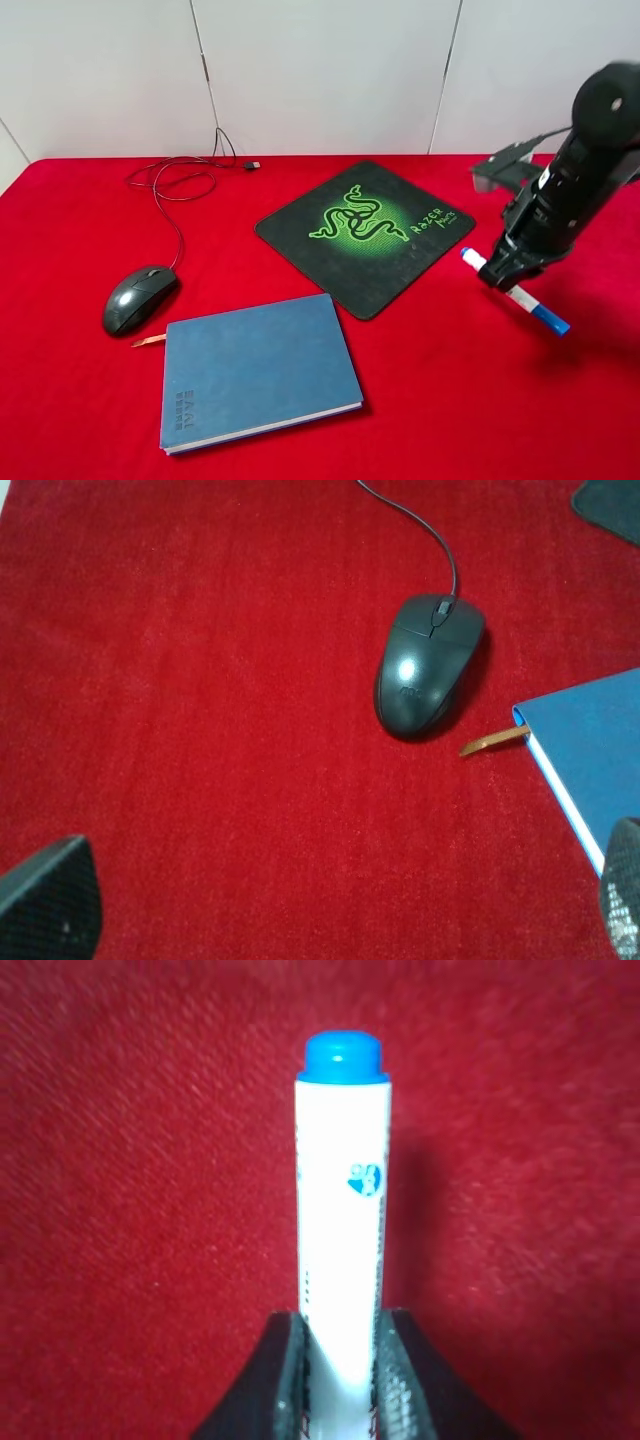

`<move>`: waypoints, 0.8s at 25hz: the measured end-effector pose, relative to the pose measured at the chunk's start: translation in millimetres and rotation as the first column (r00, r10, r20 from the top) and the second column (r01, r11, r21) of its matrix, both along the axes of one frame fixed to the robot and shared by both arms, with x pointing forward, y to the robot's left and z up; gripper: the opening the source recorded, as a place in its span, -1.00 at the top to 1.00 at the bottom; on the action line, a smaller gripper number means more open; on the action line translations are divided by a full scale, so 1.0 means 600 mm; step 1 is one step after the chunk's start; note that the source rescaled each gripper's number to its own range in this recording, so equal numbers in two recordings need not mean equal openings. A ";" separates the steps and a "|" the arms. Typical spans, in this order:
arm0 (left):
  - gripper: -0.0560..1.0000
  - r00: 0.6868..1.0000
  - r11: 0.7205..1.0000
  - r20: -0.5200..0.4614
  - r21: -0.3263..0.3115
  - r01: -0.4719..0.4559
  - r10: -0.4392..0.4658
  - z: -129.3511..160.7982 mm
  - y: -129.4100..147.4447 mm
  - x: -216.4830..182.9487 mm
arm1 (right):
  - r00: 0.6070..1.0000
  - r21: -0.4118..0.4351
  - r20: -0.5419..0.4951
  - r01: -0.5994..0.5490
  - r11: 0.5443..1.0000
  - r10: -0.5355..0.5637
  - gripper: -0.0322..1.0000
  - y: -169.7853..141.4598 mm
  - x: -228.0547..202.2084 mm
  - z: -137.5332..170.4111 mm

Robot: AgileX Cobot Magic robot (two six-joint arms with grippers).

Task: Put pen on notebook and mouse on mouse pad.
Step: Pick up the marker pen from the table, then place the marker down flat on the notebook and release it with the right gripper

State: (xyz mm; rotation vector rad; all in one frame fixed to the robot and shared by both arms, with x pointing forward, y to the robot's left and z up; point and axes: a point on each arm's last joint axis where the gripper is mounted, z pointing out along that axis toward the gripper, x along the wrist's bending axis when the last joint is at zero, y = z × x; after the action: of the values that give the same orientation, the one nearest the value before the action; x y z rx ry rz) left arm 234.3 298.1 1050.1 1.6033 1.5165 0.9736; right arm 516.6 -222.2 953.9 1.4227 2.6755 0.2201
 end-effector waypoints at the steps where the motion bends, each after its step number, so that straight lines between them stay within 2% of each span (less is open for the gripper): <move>1: -1.00 1.000 1.000 0.000 0.000 0.000 0.000 0.000 0.000 0.000 | 1.000 0.003 -0.001 0.007 1.000 -0.007 0.92 0.000 -0.001 0.007; 5: -1.00 1.000 1.000 0.000 0.000 0.000 0.000 0.000 0.000 0.000 | 1.000 0.019 -0.005 0.006 1.000 -0.006 0.92 0.008 -0.012 0.026; 9: -1.00 1.000 1.000 0.000 0.000 0.000 0.000 0.000 0.000 0.000 | 0.996 0.015 -0.028 -0.081 0.997 0.082 0.92 0.052 -0.031 0.041; 15: -1.00 1.000 1.000 0.000 0.000 0.000 0.000 0.000 0.000 0.000 | 0.976 -0.041 -0.048 -0.214 0.976 0.212 0.92 0.119 -0.057 0.068; 17: -1.00 1.000 1.000 0.000 0.000 0.000 0.000 0.000 0.000 0.000 | 0.973 -0.043 -0.055 -0.225 0.973 0.222 0.92 0.127 -0.060 0.072; 20: -1.00 1.000 1.000 0.000 0.000 0.000 0.000 0.000 0.000 0.000 | 0.952 -0.049 -0.060 -0.303 0.952 0.300 0.92 0.168 -0.072 0.077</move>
State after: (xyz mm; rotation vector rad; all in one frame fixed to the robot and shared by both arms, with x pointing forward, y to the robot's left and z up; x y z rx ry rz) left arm 234.3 298.1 1050.1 1.6033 1.5165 0.9736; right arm 473.2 -121.6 1000.0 1.0113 2.9067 0.1284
